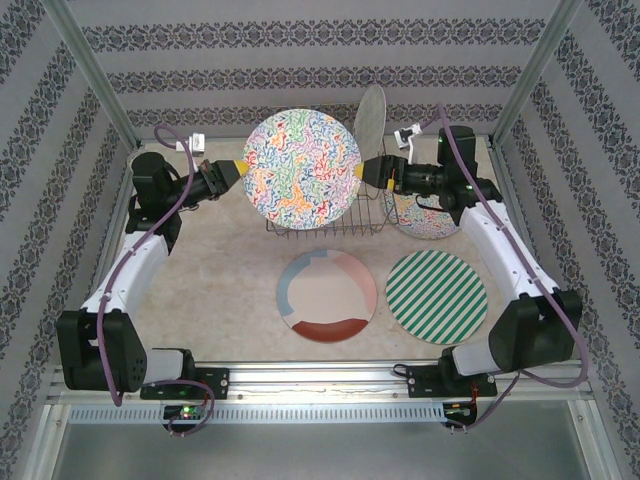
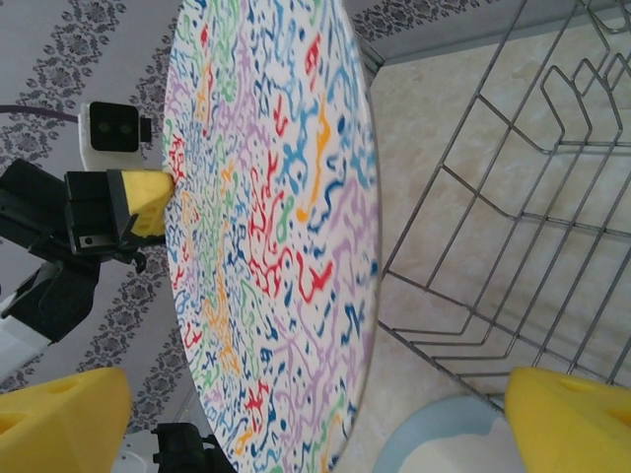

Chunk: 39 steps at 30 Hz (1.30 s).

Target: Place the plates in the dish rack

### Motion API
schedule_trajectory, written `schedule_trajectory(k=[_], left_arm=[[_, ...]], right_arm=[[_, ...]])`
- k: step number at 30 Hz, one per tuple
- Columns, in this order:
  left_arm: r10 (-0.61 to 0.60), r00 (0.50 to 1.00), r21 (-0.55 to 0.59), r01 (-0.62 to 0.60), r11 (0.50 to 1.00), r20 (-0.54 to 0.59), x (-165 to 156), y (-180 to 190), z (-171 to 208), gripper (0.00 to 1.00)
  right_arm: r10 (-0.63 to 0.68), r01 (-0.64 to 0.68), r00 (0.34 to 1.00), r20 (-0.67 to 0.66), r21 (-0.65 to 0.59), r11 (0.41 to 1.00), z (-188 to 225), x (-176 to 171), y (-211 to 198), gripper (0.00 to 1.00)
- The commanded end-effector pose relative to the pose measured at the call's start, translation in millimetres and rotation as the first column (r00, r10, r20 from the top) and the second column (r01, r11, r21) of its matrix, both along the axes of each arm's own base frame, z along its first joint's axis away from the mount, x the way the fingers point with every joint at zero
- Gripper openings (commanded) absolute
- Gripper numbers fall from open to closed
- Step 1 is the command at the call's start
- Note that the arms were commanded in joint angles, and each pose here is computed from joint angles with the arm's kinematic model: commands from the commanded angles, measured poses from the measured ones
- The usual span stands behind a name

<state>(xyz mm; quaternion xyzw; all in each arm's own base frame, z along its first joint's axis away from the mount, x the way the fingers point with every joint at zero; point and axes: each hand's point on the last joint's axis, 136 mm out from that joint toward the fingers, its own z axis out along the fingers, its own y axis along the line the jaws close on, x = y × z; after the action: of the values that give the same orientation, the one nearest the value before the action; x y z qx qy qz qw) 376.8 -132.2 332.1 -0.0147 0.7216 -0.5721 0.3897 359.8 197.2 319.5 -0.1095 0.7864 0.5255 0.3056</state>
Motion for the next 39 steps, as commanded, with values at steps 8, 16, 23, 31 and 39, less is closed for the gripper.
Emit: schedule_trajectory(k=[8, 16, 23, 31, 39], left_arm=[[-0.039, 0.994, -0.012, 0.040, 0.999, 0.103, -6.9, -2.7, 22.8, 0.00], [-0.053, 0.994, -0.017, 0.055, 0.998, 0.099, -7.6, -5.7, 21.6, 0.00], [-0.064, 0.993, -0.016, 0.066, 0.998, 0.094, -7.6, -8.4, 19.9, 0.00], [-0.063, 0.994, -0.012, 0.065, 0.998, 0.088, -7.0, -8.7, 18.0, 0.00], [-0.062, 0.994, -0.011, 0.063, 0.998, 0.087, -7.3, -8.7, 17.7, 0.00]], right_arm=[[0.038, -0.039, 0.998, 0.056, 0.015, 0.999, 9.5, 17.4, 7.6, 0.96], [0.062, -0.063, 0.997, 0.042, 0.032, 0.997, 3.5, 23.4, 17.4, 0.94], [0.099, -0.101, 0.994, 0.047, 0.064, 0.993, 7.0, 25.7, 29.9, 0.87], [0.132, -0.136, 0.990, 0.052, 0.091, 0.986, 13.1, 27.2, 41.1, 0.67], [0.129, -0.133, 0.991, 0.046, 0.103, 0.986, 12.1, 29.2, 43.5, 0.47]])
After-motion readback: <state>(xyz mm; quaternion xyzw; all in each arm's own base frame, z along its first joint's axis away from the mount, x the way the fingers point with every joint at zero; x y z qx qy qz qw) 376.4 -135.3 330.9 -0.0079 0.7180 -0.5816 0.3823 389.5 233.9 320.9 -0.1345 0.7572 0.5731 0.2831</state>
